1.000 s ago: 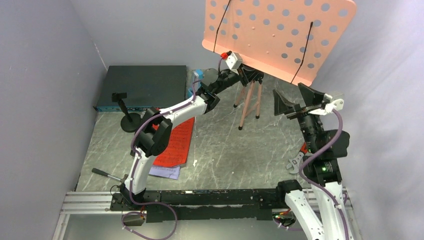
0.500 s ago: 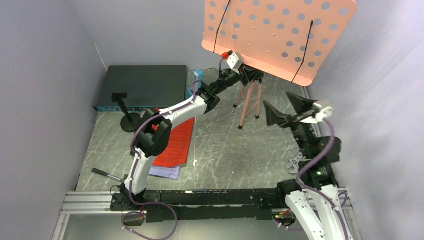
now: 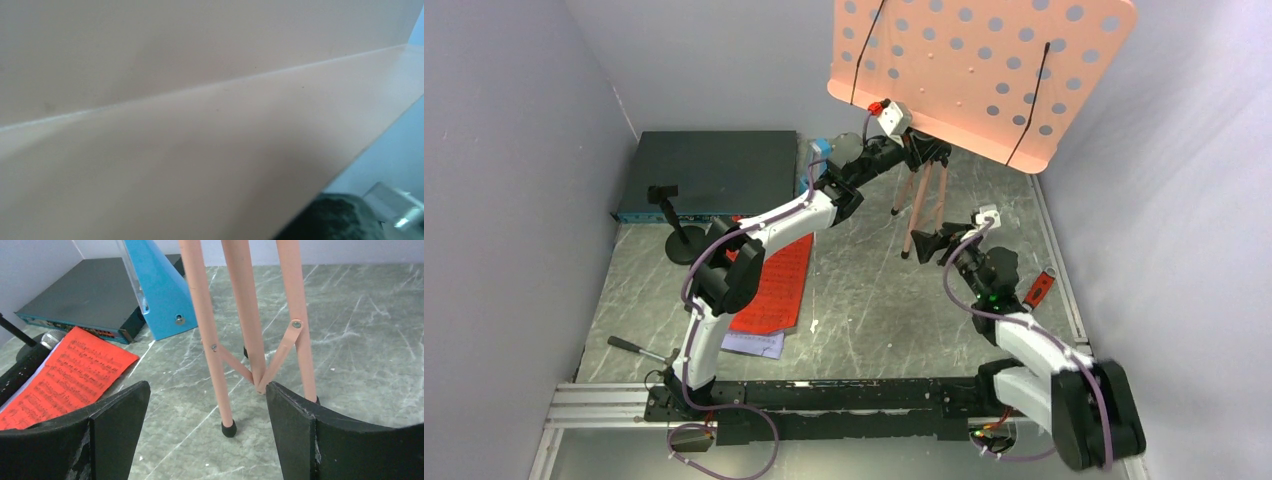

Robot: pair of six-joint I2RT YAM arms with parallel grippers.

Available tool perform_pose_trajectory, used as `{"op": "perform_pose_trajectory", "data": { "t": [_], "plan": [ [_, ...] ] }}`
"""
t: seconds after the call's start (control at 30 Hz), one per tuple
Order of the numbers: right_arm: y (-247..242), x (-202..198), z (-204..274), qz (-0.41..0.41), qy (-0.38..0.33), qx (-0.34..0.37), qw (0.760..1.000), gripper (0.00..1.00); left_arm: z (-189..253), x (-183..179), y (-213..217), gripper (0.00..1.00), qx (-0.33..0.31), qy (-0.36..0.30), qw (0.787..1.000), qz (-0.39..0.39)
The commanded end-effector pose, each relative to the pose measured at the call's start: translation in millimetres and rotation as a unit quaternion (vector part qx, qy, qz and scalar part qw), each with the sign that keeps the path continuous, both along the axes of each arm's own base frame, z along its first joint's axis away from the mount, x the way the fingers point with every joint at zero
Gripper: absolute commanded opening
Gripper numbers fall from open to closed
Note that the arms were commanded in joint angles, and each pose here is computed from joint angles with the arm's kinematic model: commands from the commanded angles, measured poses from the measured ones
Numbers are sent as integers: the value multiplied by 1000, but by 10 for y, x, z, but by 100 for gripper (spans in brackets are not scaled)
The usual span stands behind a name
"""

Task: Pack up the instrument practice props

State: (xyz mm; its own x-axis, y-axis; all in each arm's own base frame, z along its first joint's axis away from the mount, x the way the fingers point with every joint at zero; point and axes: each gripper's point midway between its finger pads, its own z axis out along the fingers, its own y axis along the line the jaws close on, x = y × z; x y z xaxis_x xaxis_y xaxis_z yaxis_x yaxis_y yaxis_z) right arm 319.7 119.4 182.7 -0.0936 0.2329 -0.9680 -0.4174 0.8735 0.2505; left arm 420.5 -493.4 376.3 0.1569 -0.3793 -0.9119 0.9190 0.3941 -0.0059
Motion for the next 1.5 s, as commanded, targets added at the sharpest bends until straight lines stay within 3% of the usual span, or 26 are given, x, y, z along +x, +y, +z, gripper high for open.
{"op": "perform_pose_trajectory", "data": {
  "t": [0.0, 0.23, 0.4, 0.67, 0.8, 0.9, 1.07, 1.17, 1.33, 1.47],
  "plan": [
    [76, 191, 428, 4, -109, 38, 993, 89, 360, -75, 124, 3, -12, -1, 1000, -2],
    [267, 446, 84, 34, -89, 45, 994, 77, 400, -99, 119, 3, -16, 9, 1000, -6],
    [374, 521, 43, 59, -91, 40, 993, 47, 432, -165, 116, 3, -13, 12, 1000, -7],
    [382, 497, 504, 66, -148, 16, 987, 12, 557, -409, 146, 3, -26, 56, 998, -7],
    [373, 391, 735, 71, -175, 7, 982, 2, 582, -519, 177, 3, -28, 73, 997, -12],
    [320, 323, 830, 60, -188, -2, 980, 1, 564, -640, 187, 3, -25, 77, 997, -21],
    [320, 260, 604, 64, -164, -6, 984, 1, 416, -949, 181, 3, -6, 71, 997, -41],
    [395, 159, 481, 77, -151, 2, 986, 6, 417, -1043, 346, 3, -26, 67, 997, -31],
    [503, -36, 480, 92, -146, -3, 985, 23, 350, -1052, 451, 3, -7, 63, 998, -9],
    [458, -211, 625, 85, -164, 0, 983, 44, 386, -1036, 521, 3, -10, 57, 998, 8]
  ]
}}
